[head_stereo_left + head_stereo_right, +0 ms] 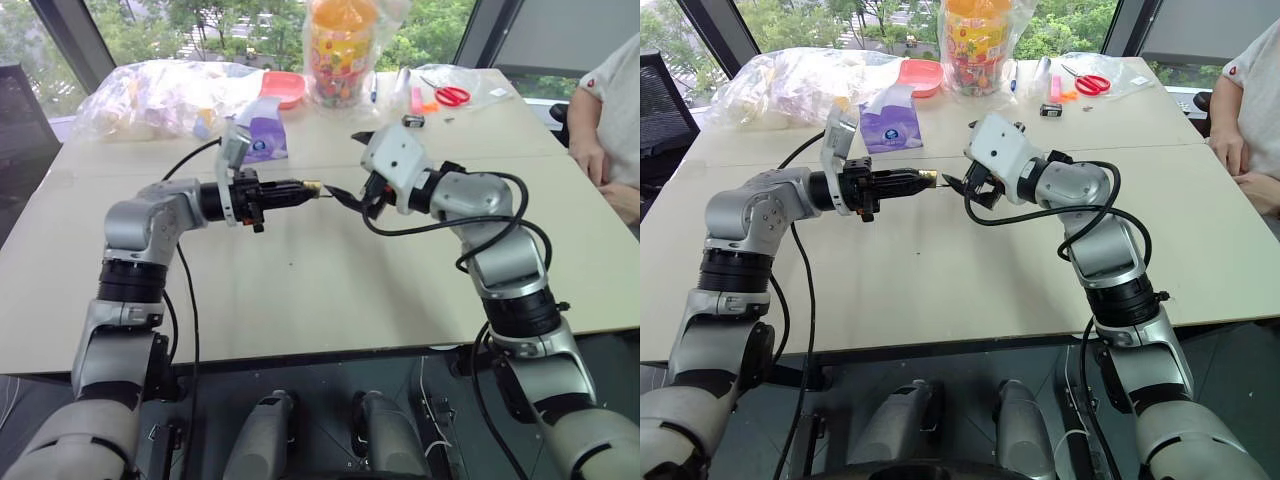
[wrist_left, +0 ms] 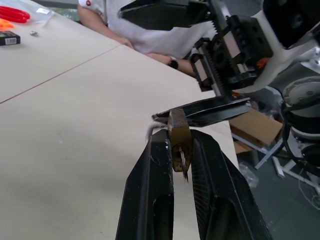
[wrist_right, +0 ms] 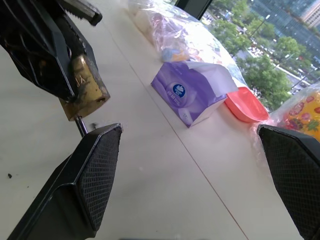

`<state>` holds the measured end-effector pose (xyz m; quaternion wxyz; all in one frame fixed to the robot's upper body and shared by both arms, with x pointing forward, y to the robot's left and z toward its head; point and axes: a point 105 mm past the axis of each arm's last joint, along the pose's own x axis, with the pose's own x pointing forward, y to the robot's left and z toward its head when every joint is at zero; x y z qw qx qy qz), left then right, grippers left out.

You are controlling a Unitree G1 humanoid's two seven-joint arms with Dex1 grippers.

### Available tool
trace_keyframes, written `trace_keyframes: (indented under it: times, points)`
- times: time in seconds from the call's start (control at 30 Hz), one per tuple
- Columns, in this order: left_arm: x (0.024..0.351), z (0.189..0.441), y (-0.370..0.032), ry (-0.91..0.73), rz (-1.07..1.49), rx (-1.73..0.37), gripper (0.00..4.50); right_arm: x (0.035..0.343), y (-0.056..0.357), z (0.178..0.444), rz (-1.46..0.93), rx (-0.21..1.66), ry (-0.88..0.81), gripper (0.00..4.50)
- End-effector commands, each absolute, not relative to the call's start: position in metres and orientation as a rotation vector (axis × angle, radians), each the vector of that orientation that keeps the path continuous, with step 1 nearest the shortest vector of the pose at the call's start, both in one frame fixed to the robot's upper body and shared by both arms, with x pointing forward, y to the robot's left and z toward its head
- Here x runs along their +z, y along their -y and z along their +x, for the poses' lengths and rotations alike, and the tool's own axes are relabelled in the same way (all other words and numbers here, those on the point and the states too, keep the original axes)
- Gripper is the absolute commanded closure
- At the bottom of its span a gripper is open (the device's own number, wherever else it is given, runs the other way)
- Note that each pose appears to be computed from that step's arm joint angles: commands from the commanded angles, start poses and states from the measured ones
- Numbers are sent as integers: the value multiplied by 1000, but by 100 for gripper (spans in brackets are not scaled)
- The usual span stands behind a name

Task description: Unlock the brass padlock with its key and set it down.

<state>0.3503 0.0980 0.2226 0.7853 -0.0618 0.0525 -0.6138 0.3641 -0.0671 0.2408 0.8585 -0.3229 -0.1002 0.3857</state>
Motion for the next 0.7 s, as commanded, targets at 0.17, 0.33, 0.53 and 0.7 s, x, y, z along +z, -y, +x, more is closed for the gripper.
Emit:
trace_keyframes:
  times: [0.17, 0.33, 0.53, 0.7]
  points:
    - [235, 341, -103, -50, -80, -1362, 450, 248, 63, 358, -668, 866, 224, 5]
    - [233, 344, -102, -43, -77, -1359, 450, 244, 65, 356, -649, 883, 198, 5]
    - [228, 348, -96, -47, -83, -1362, 450, 242, 77, 356, -642, 847, 162, 5]
    - [210, 360, -78, -111, -211, -1330, 450, 234, 124, 356, -765, 691, 62, 5]
